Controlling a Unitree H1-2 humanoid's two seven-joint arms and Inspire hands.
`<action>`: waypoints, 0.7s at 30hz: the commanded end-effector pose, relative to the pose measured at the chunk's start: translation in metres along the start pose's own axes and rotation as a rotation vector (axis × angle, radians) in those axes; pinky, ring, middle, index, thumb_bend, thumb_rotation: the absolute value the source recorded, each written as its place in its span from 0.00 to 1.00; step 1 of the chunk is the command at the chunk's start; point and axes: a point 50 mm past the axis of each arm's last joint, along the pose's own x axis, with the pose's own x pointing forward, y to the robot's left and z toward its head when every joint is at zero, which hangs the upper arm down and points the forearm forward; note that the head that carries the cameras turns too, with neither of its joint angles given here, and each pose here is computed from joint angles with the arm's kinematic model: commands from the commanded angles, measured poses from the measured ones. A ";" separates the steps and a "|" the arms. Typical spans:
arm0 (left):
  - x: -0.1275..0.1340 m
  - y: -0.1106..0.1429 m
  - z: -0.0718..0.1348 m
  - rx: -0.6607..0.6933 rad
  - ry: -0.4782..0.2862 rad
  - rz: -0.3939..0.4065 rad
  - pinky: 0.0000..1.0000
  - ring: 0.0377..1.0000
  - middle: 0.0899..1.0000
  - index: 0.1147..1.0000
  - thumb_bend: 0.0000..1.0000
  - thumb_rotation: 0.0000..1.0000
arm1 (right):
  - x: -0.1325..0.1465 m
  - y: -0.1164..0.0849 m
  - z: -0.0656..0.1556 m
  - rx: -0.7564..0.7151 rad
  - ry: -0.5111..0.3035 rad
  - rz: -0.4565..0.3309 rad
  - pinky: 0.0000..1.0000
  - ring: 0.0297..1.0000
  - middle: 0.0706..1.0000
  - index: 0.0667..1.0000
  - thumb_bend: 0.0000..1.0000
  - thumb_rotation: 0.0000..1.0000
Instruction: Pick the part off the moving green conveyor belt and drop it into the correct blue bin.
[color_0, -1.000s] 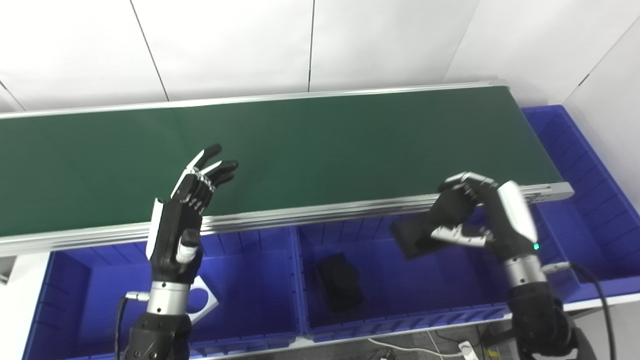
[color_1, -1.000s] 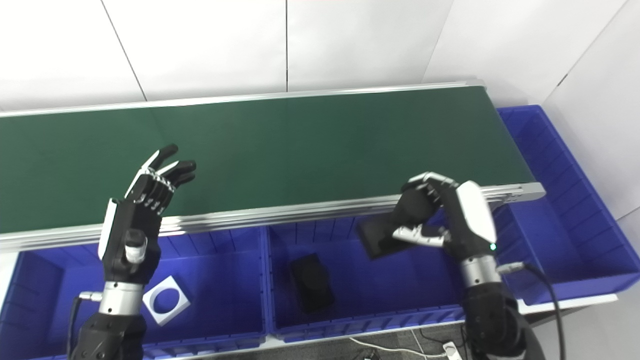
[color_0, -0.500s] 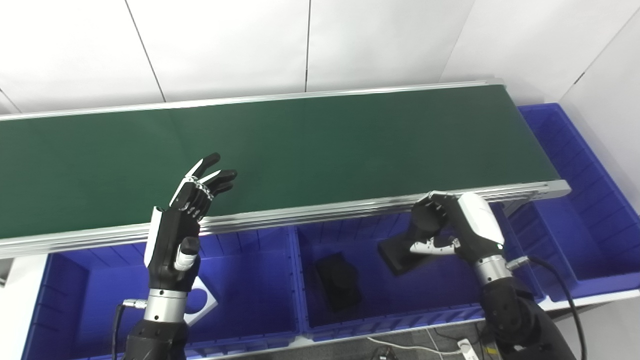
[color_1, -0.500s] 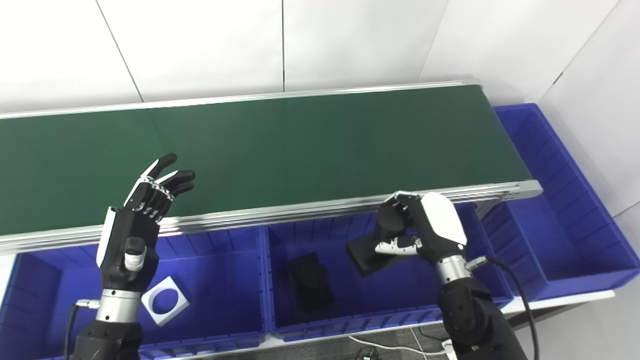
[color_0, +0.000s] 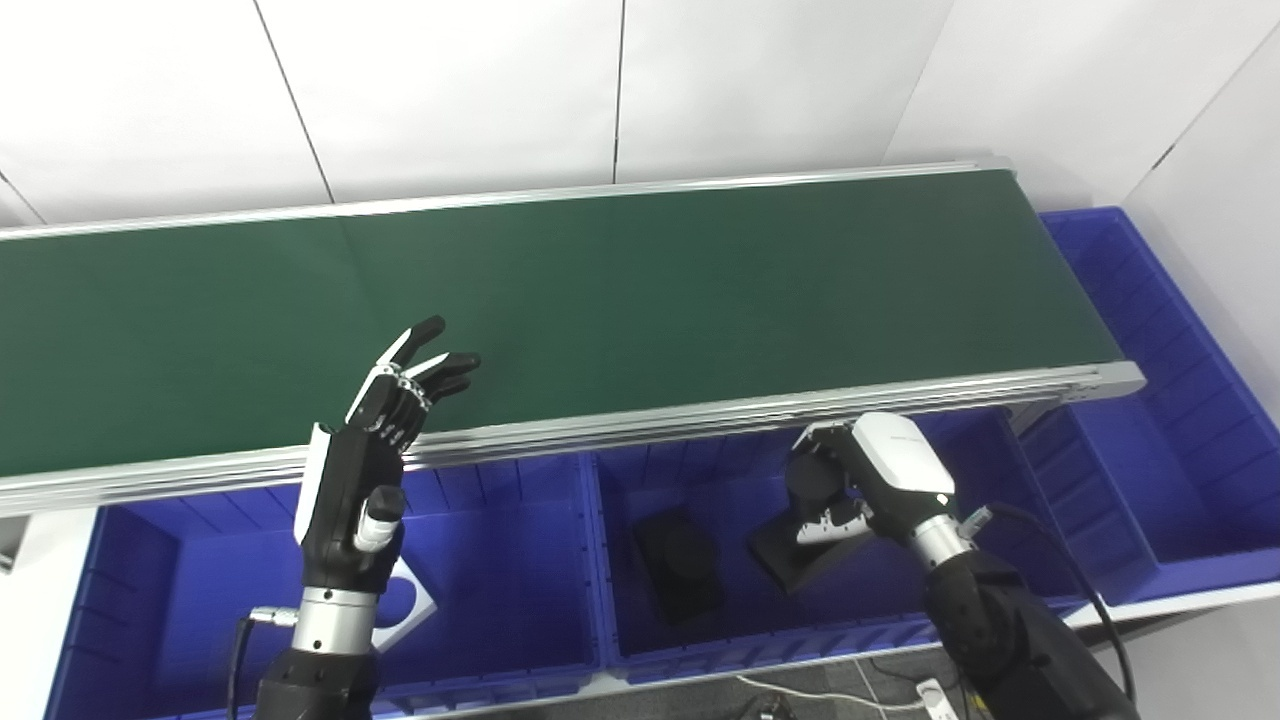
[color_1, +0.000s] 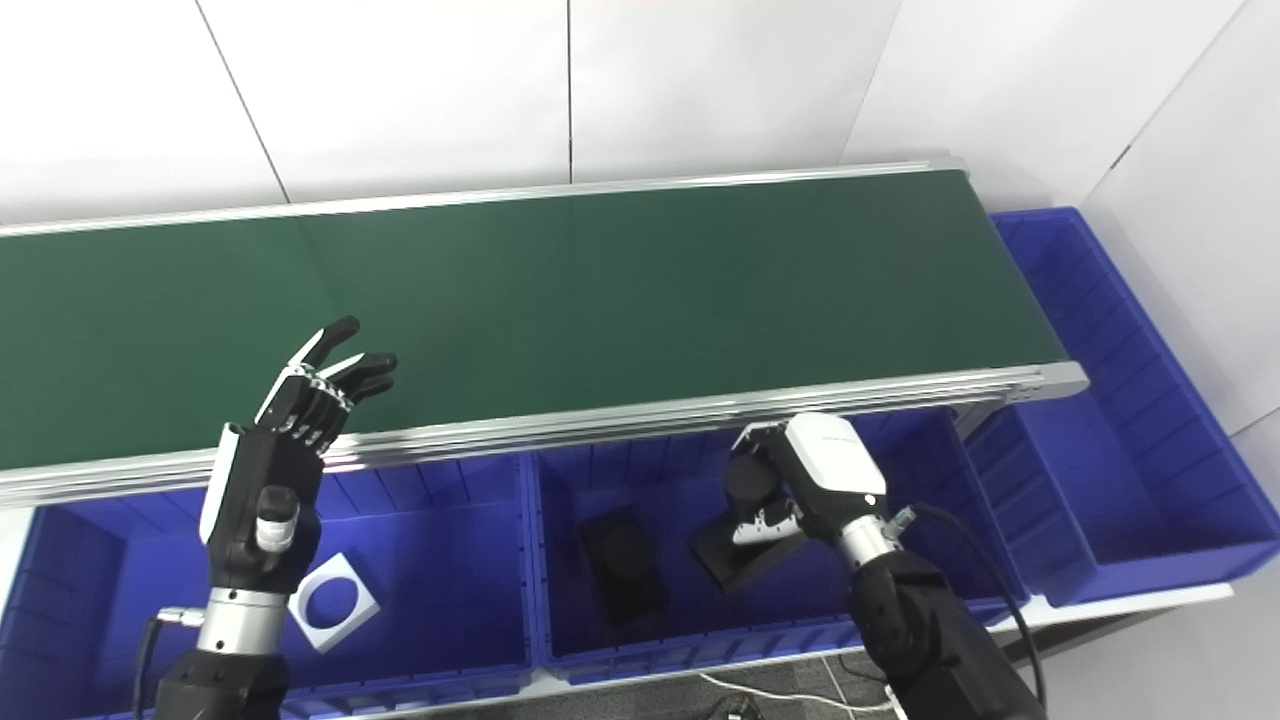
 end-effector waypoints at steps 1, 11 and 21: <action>0.005 -0.002 0.011 -0.001 -0.064 -0.006 0.76 0.77 0.71 0.84 0.92 0.91 | 0.005 -0.015 0.002 -0.007 -0.070 -0.059 0.33 0.37 0.42 0.50 0.51 0.00; 0.002 -0.002 0.011 -0.008 -0.057 -0.004 0.77 0.77 0.71 0.83 0.94 0.90 | 0.001 -0.016 0.008 -0.047 -0.075 -0.049 0.37 0.40 0.46 0.48 0.52 0.00; 0.000 -0.001 0.008 0.003 -0.055 -0.008 0.78 0.77 0.70 0.83 0.92 0.91 | -0.005 -0.022 0.011 0.019 -0.043 0.045 0.56 0.74 0.81 0.74 1.00 0.38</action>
